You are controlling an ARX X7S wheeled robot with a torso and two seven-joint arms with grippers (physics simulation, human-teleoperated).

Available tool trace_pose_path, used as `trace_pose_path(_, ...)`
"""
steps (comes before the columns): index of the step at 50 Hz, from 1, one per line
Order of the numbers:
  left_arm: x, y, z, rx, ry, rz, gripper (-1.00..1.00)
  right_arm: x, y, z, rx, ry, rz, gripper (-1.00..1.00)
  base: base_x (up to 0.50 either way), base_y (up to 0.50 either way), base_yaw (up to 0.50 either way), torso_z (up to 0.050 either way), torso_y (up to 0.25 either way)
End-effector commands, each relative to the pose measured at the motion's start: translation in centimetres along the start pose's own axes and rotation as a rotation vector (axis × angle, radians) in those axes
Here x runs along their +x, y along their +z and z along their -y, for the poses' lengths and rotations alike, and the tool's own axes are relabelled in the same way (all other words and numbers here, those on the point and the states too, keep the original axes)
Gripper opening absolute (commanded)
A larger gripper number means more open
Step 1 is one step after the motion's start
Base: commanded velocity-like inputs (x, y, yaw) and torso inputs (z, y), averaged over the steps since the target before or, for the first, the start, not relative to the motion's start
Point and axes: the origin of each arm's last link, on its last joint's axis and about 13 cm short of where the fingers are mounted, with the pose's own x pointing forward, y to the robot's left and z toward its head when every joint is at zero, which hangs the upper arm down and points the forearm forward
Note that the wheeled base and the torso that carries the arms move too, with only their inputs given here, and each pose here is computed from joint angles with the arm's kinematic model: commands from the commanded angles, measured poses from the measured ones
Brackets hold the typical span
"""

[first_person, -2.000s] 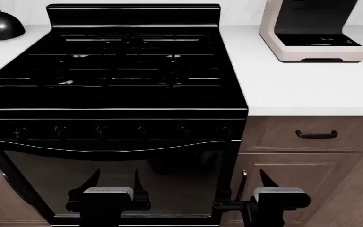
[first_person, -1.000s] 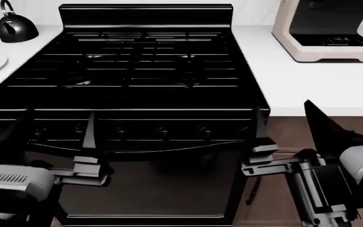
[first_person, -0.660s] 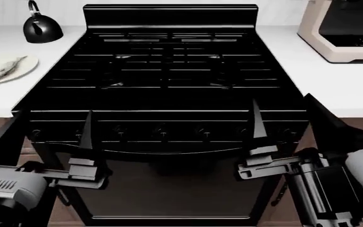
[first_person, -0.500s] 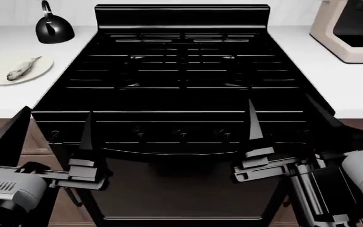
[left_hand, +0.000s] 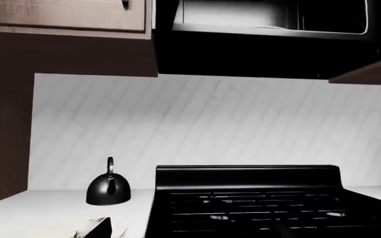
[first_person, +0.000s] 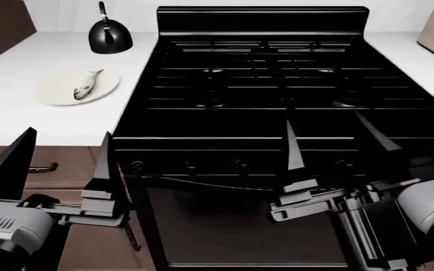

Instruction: Pick the fish from the counter and place it in the microwave.

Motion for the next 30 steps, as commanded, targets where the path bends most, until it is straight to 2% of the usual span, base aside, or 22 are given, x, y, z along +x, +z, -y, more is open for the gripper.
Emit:
trace_pose_path(1, -0.04, 0.05, -0.03, -0.004, 0.003, 0.005, 1.00, 0.16, -0.19, -0.32, 0.004, 0.014, 0.002, 1.00, 0.05, 0.50, 0.00, 0.000, 0.000)
trace_pose_path(30, -0.11, -0.03, -0.13, -0.015, 0.005, 0.004, 1.00, 0.39, -0.09, -0.70, 0.001, 0.038, 0.012, 1.00, 0.07, 0.50, 0.00, 0.000, 0.000)
